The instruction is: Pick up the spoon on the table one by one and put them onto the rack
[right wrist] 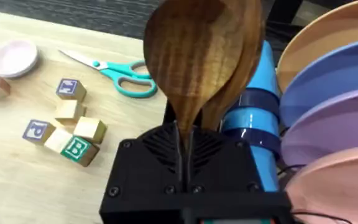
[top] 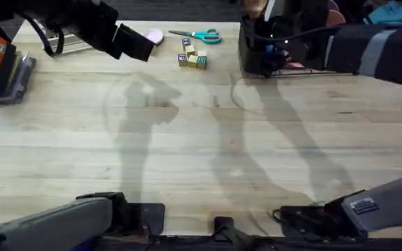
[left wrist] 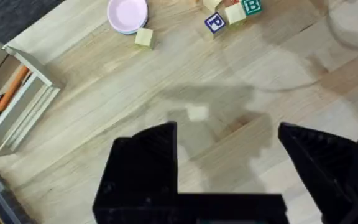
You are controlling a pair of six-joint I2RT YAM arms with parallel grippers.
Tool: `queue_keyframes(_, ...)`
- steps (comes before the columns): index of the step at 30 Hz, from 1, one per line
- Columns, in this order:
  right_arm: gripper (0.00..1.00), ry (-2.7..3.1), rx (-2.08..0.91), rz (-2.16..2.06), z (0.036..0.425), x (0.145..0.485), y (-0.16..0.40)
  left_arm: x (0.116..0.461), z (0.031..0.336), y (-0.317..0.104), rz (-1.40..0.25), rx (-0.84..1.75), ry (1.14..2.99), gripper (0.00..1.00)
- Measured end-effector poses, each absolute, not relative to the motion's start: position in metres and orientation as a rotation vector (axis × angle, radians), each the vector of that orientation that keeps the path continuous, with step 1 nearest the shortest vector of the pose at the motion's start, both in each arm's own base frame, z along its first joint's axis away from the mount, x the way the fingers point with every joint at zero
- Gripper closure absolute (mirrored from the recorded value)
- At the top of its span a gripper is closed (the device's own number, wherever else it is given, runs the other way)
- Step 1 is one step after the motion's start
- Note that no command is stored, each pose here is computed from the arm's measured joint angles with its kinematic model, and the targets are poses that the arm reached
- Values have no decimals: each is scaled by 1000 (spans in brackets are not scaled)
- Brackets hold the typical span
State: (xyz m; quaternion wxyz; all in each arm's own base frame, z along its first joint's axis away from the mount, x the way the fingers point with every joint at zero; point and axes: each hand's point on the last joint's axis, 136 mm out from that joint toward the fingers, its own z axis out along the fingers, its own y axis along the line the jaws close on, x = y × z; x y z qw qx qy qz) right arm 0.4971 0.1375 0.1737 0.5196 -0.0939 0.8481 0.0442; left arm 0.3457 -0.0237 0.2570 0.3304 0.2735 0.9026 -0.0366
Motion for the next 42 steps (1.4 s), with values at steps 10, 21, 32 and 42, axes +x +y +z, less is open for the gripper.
queue_keyframes(10, 16, 2035, -257, 145, 173, 493, 150, 346, 257, -24, -96, 715, 2361, 7)
queue_keyframes(21, 4, 2037, -240, 120, 191, 483, 141, 345, 257, -24, -96, 715, 2361, 7)
queue_keyframes(32, 5, 2078, -332, 154, 201, 448, 171, 346, 257, -24, -96, 715, 2361, 7)
queue_keyframes(42, 5, 2126, -369, 155, 232, 399, 161, 345, 257, -24, -96, 715, 2361, 7)
